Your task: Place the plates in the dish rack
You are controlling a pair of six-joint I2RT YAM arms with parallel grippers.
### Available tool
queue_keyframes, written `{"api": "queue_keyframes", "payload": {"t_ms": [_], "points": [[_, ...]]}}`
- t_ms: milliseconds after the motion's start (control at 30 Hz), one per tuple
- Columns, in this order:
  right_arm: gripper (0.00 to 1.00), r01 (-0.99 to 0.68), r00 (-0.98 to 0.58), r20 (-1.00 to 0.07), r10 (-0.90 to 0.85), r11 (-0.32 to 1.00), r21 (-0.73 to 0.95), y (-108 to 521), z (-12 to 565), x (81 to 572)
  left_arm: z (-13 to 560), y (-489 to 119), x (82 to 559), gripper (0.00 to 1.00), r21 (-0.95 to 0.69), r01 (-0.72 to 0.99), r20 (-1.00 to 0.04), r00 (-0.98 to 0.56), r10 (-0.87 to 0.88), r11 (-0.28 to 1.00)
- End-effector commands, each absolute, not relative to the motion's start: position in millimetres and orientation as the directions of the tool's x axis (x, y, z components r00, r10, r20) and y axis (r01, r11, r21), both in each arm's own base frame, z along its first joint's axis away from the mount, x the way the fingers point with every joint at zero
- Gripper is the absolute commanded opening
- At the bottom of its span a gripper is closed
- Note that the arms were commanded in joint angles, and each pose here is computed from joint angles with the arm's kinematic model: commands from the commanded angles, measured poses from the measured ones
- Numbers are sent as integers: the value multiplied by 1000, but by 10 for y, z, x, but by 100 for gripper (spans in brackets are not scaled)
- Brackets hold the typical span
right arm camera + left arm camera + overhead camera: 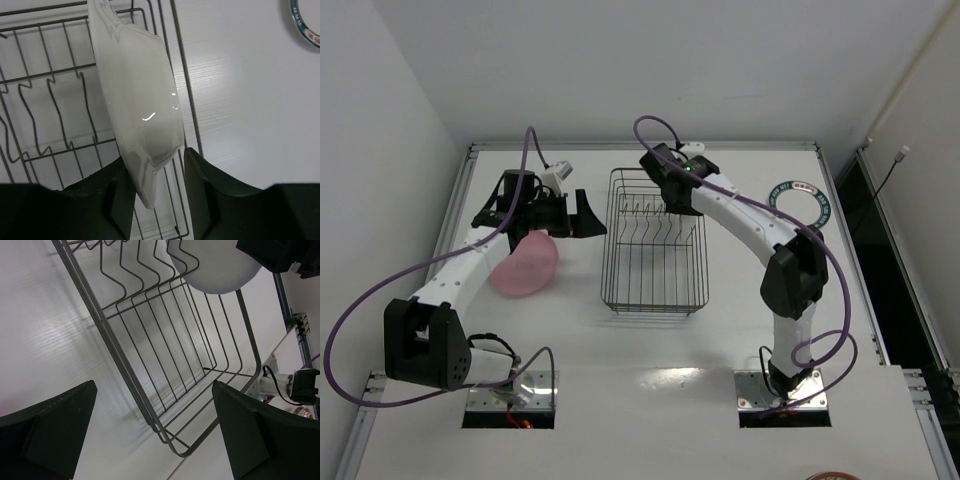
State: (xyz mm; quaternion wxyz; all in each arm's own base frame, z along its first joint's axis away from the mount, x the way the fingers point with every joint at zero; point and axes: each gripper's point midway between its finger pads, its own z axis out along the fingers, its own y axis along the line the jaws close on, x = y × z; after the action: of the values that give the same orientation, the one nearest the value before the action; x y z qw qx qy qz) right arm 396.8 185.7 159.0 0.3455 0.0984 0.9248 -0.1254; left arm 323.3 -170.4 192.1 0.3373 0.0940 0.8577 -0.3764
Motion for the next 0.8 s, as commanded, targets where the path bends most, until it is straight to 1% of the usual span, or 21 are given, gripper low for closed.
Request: {"api": "queue_keyframes", "payload": {"t_ms": [0,33,133,333,433,533,600,633,667,700,767], "points": [[39,261,-689,-708,158,965,-39,2041,1829,4024,2023,-1713,3247,100,-589,434,-662,-742,-100,681],[44,255,-689,-706,163,967,-25,2071,1829,4032,2023,-1713,3247,100,-589,434,-662,-742,-100,681],[50,244,-698,-697,166,970,-13,2108,1794,4024,2023,-1713,3247,100,-589,434,-662,-742,-100,681],[53,244,-706,-687,174,970,-5,2101,1699,4033,2023,-1713,3247,100,-589,434,-662,-742,-100,681],[50,247,-706,-687,172,969,-11,2055,1676,4056,1993,-1714,3255,100,-592,429,-656,-748,-99,682],[44,252,-709,-681,182,968,-3,2033,1647,4074,1993,-1714,3255,100,-592,429,-656,-748,-99,682],[37,250,-716,-671,191,968,9,2030,1608,4080,1993,-1714,3255,100,-592,429,-656,-748,-99,682],[36,257,-730,-656,192,966,-3,1968,1524,4060,1993,-1714,3255,100,-592,429,-656,-748,-99,682],[31,253,-723,-661,201,967,18,2009,1504,4094,1993,-1714,3255,100,-592,429,-656,-748,-99,682],[28,241,-721,-660,211,969,46,2046,1525,4081,1963,-1715,3262,100,-595,424,-649,-754,-98,683],[26,244,-701,-671,243,965,95,2010,1552,4101,1998,-1718,3278,100,-592,429,-656,-749,-99,682]]}}
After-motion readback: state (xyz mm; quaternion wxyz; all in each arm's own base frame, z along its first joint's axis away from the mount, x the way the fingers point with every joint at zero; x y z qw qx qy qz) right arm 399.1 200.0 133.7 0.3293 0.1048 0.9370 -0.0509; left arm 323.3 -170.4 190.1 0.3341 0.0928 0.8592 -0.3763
